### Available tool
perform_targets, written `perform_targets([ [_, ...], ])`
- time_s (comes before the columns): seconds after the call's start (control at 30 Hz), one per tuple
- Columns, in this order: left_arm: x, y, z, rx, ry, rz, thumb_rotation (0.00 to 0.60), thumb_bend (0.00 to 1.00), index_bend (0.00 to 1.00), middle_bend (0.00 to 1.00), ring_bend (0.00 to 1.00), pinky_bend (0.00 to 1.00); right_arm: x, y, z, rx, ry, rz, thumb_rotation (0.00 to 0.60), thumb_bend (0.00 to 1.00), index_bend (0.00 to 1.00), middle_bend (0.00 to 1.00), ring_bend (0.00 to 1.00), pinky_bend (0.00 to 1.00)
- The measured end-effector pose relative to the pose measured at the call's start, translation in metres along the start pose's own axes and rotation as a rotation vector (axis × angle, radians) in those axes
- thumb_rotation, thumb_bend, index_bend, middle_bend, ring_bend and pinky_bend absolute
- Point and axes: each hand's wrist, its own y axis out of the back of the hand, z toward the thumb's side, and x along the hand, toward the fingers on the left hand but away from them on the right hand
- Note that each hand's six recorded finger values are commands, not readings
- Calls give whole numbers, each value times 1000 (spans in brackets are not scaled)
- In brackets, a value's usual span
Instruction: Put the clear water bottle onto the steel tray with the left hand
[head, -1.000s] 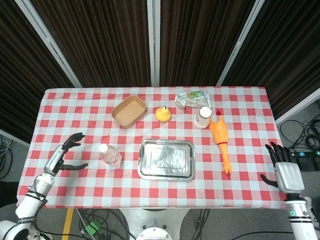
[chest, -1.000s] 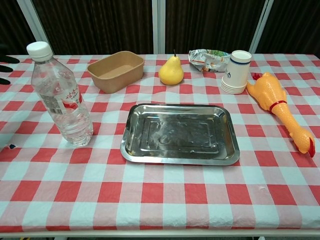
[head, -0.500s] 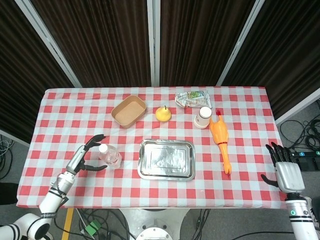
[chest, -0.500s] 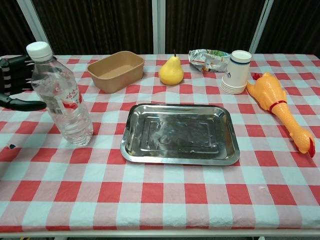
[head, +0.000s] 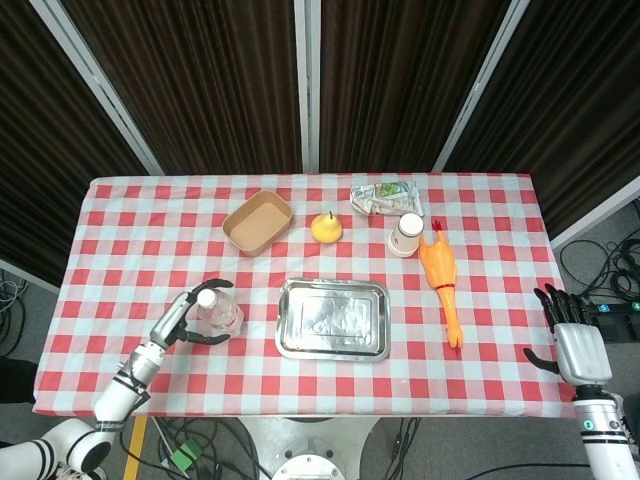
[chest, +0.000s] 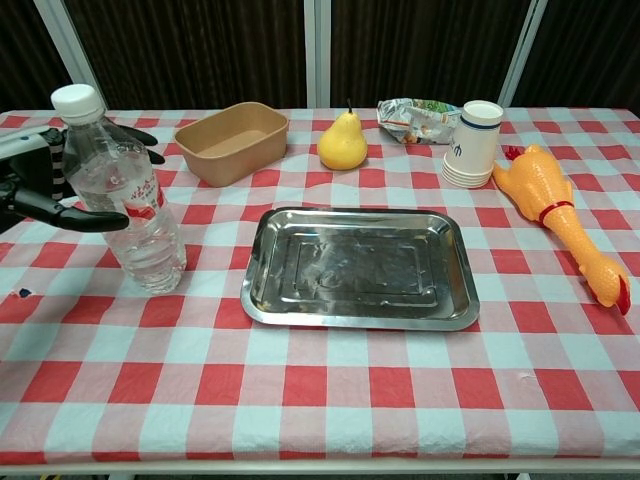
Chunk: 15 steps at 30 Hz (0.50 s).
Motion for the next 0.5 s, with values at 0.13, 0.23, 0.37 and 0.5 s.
perform_targets([
  [0.13, 3, 1, -2, -12, 12, -1, 600, 68, 433, 441, 269, 272, 0, 0, -1, 0, -3, 0, 600, 110, 0, 0, 0, 0],
  [0.23, 5, 3, -3, -28, 21, 5, 600, 99, 469, 482, 316, 322, 0, 0, -1, 0, -4, 2, 600, 110, 0, 0, 0, 0],
  [0.37, 13, 4, 0, -47, 22, 20, 600, 142, 510, 536, 373, 379, 0, 0, -2, -1, -5, 3, 600, 110, 0, 0, 0, 0],
  [0.5, 26, 5, 12, -48, -10, 30, 600, 161, 542, 580, 419, 424, 0, 0, -2, -2, -7, 3, 600, 110, 0, 0, 0, 0],
])
